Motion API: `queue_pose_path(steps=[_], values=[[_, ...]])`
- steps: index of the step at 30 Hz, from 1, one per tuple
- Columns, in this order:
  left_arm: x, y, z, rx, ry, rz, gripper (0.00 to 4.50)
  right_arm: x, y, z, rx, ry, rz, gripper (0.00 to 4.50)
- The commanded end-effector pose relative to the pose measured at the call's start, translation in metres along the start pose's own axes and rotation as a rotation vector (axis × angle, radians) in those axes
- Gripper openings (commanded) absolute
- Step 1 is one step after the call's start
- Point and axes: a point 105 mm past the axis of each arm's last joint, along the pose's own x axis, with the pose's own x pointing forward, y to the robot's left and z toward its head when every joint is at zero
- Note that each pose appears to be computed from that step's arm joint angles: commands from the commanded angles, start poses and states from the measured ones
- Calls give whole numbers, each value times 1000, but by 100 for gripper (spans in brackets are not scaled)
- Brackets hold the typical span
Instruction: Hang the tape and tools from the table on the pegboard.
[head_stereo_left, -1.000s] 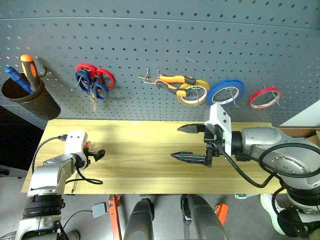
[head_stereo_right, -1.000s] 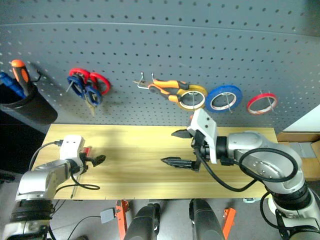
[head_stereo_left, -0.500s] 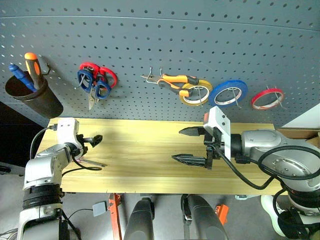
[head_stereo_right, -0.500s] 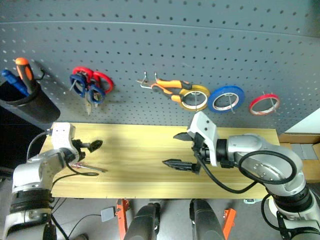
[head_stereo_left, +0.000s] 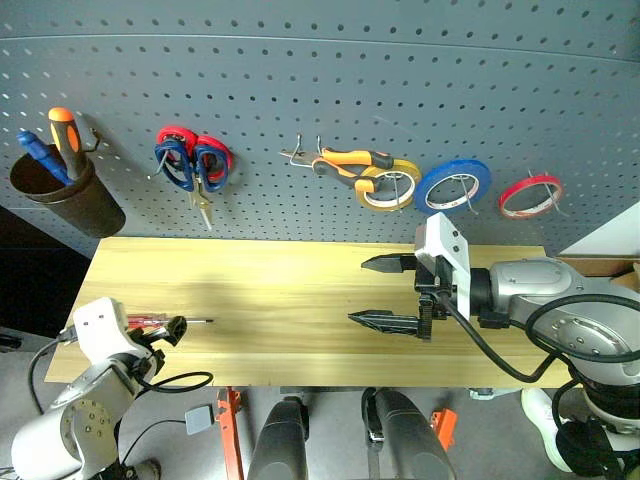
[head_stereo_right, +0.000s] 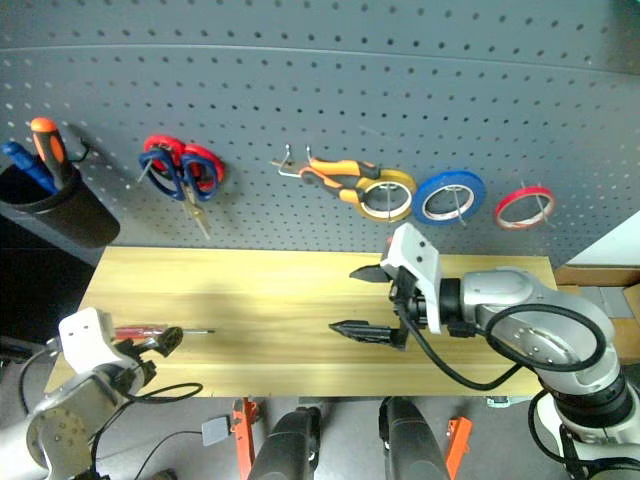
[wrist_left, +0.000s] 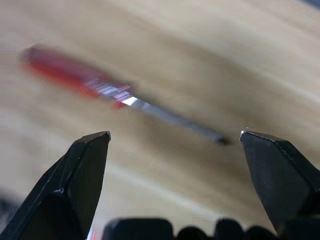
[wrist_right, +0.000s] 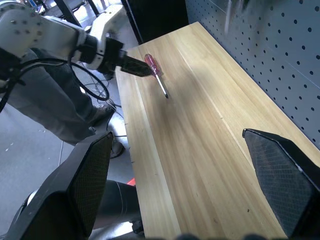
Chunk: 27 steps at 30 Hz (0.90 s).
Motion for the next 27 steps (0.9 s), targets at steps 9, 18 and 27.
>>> queue_pose_path(steps=[9,18,27], values=[[26,-6,36,-303,-123,144,447,-2,6,10,-31,-30,17,450],[28,18,25,-406,-81,294,447,-5,6,8,-21,-18,11,450],[50,24,30,-370,-35,303,447,-4,7,4,-14,-21,17,450]])
